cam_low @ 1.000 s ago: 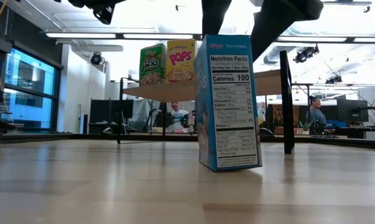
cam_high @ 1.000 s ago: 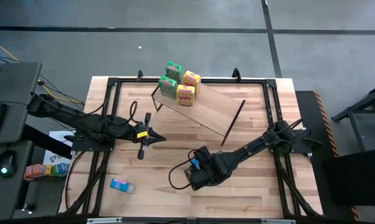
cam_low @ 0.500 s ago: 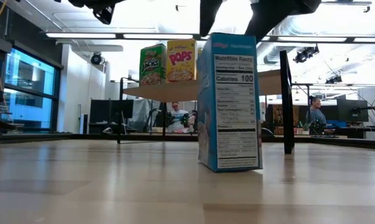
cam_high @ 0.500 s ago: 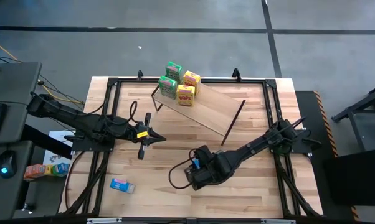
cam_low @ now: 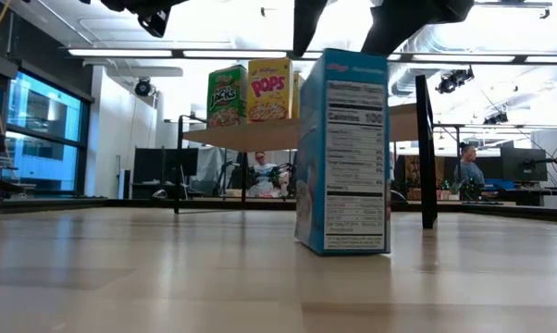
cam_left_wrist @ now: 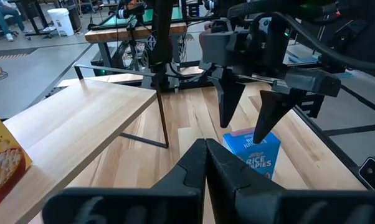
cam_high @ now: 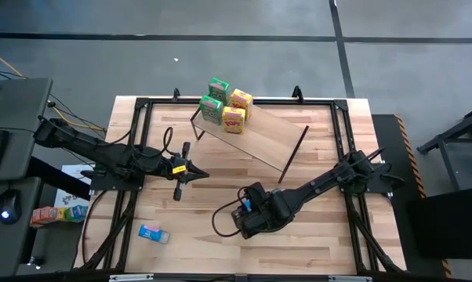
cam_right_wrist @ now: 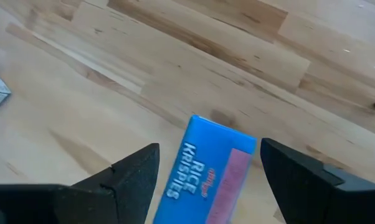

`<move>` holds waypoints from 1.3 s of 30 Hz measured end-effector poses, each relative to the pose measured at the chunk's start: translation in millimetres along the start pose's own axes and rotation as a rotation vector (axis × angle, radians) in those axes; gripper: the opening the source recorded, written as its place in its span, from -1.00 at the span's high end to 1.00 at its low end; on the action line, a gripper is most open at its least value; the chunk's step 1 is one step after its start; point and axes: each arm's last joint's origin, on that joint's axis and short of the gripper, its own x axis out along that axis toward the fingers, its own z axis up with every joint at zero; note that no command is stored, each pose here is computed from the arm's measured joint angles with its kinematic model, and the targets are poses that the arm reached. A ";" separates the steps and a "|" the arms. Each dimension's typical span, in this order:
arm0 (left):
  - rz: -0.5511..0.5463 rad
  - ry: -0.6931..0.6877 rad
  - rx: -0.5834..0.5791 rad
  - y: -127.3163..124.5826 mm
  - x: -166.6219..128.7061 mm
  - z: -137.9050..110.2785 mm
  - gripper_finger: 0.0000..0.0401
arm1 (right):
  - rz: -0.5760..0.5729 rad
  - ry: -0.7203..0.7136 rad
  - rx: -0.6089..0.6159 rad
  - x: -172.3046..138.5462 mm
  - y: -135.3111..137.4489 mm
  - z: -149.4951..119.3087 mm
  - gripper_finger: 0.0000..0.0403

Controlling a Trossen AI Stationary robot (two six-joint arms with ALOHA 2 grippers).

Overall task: Stack cereal on shelf
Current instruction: Put the right blue cereal box on the shelf

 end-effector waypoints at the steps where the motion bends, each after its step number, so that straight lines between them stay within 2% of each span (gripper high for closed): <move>1: 0.000 0.000 0.000 0.0 0.0 0.0 1.00 | -0.003 0.001 -0.001 0.6 0.0 -0.3 -0.34; 28: -0.001 0.020 -0.007 -0.1 0.0 -2.0 1.00 | -0.020 0.031 -0.010 15.5 3.7 -7.7 -0.34; 34: -0.001 0.022 -0.007 -0.1 0.0 -2.2 1.00 | -0.046 0.084 -0.062 28.3 5.3 -15.1 -0.34; 39: -0.001 0.024 -0.019 -0.1 0.0 -2.3 1.00 | -0.068 0.128 -0.155 41.4 6.2 -20.7 -0.34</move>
